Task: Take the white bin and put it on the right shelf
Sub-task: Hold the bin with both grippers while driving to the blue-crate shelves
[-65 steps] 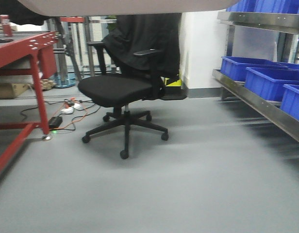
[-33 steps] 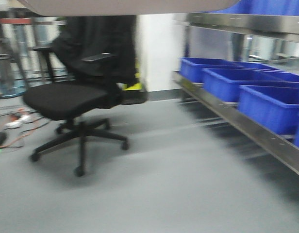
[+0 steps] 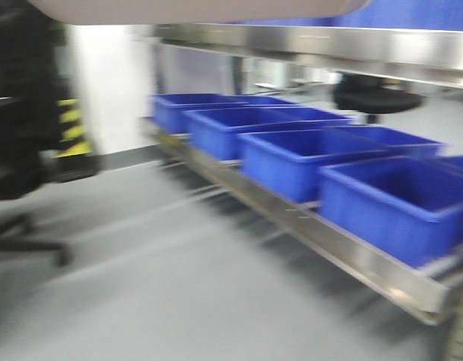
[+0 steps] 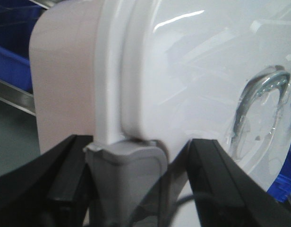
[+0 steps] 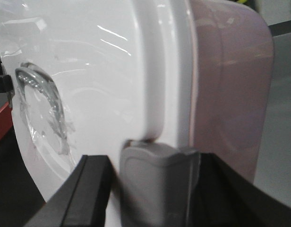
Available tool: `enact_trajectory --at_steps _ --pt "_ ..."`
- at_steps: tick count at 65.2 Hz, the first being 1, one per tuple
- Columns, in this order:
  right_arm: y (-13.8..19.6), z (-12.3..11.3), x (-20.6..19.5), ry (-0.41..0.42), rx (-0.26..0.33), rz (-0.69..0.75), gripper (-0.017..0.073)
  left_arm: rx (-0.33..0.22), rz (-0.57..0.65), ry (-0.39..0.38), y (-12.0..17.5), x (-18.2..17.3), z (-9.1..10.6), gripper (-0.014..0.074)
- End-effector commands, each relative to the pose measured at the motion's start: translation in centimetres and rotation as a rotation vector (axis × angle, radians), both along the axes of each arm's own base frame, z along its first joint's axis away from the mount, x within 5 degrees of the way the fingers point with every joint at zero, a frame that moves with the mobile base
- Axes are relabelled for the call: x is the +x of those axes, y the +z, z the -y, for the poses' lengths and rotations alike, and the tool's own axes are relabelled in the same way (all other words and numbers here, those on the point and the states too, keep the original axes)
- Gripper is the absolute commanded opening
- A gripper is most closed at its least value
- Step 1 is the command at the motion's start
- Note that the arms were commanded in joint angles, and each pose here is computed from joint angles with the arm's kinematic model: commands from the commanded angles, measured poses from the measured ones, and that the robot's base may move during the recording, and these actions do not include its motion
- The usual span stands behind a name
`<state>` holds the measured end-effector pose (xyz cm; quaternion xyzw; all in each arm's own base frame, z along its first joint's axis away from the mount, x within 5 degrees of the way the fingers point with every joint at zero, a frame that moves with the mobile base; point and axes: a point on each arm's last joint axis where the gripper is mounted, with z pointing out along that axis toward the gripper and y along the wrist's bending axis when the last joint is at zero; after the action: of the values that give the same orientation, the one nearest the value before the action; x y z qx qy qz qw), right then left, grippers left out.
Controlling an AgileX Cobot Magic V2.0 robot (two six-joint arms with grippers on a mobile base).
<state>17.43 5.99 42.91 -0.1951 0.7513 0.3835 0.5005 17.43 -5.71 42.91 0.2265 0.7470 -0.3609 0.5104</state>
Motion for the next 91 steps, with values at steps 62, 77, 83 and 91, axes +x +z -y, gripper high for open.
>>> enact_trajectory --at_steps 62,77,83,91 --pt "2.62 -1.27 -1.89 0.158 0.194 0.043 0.038 -0.132 0.03 -0.267 2.28 -3.06 1.81 0.0271" --pt "2.62 -1.27 -1.89 0.158 0.194 0.043 0.038 -0.132 0.03 -0.267 2.28 -3.06 1.81 0.0271" --pt "2.62 -1.27 -1.89 0.158 0.194 0.043 0.038 -0.132 0.03 -0.267 2.28 -3.06 1.81 0.0271" --pt "2.62 -1.27 -1.89 0.158 0.194 0.043 0.038 -0.132 0.03 -0.267 2.28 -3.06 1.81 0.0271"
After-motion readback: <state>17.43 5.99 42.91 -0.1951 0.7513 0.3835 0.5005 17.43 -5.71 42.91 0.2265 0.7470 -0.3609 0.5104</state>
